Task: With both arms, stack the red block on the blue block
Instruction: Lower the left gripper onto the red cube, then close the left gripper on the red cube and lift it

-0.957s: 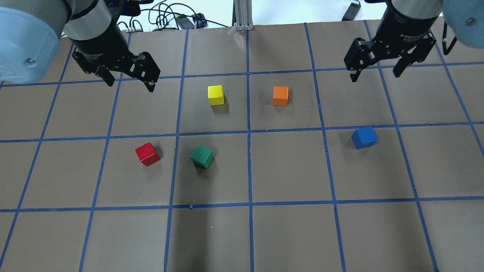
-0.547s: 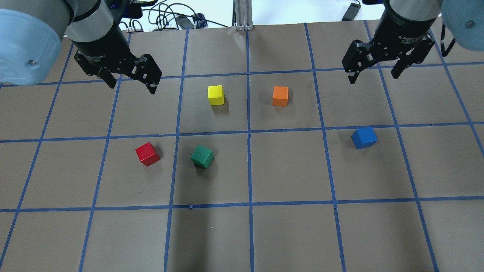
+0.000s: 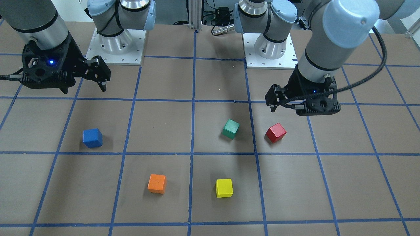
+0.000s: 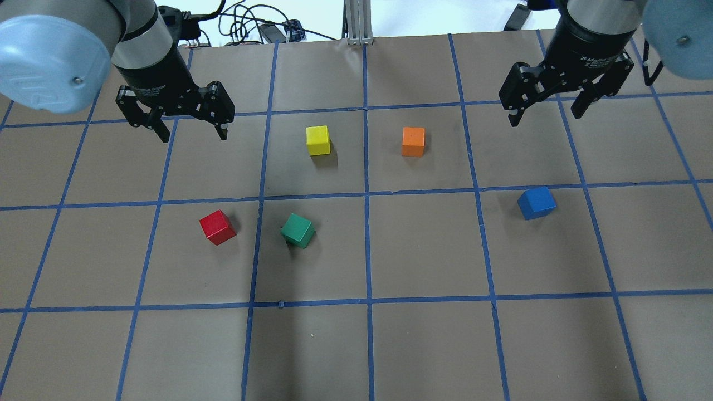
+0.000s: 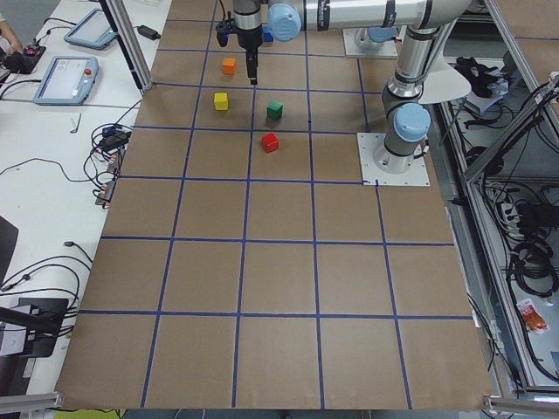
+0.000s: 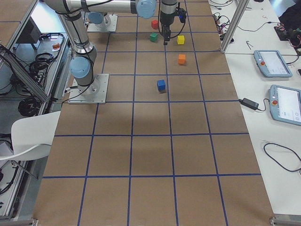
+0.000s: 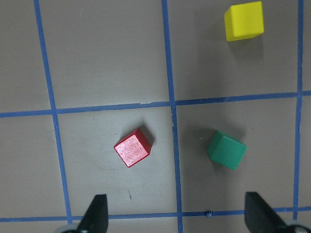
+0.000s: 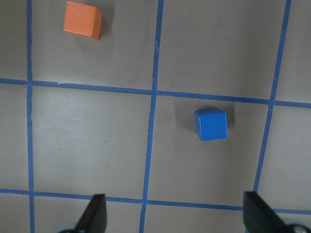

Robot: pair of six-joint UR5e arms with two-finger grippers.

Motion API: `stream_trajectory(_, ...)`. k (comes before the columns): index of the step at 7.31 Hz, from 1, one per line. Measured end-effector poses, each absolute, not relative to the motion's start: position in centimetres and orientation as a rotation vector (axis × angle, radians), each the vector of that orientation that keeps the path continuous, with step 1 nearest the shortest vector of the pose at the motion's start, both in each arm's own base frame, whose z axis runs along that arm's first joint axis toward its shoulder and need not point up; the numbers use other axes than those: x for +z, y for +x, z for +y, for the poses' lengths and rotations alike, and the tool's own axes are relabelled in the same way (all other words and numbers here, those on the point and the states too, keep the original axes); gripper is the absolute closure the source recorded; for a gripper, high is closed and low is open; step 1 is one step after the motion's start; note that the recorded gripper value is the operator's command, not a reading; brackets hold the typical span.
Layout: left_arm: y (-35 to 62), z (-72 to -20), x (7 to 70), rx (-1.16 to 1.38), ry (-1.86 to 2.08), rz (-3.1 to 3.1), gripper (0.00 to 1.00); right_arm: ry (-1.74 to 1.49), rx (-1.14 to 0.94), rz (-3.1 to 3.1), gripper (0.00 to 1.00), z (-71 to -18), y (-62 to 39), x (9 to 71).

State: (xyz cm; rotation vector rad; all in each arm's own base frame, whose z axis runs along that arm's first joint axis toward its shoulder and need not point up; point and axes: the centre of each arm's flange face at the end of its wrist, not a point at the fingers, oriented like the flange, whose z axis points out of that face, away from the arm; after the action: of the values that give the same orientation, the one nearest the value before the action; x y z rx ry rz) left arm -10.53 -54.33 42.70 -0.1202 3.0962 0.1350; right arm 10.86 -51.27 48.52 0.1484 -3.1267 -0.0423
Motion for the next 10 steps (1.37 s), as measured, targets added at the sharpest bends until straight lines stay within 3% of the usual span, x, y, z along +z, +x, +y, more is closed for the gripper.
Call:
stream_trajectory(4, -4.6, -54.3, 27.7, 0.089, -0.321, 3.094, 0.00, 0.151, -0.040, -3.121, 0.00, -51.3, 10.8, 48.4)
stream_trajectory(7, -4.6, -52.3, 21.5, 0.201, -0.338, 3.093, 0.00, 0.157, -0.043, -3.112, 0.00, -51.3, 10.7, 48.3)
stream_trajectory(8, -4.7, -51.8, 20.2, 0.222, -0.338, 3.095, 0.11, 0.166, -0.043, -3.110, 0.00, -51.4, 10.7, 48.3)
stream_trajectory(10, -4.8, -51.4, 18.6, 0.257, -0.327, 3.101, 0.96, 0.171, -0.042, -3.114, 0.00, -51.4, 10.7, 48.3)
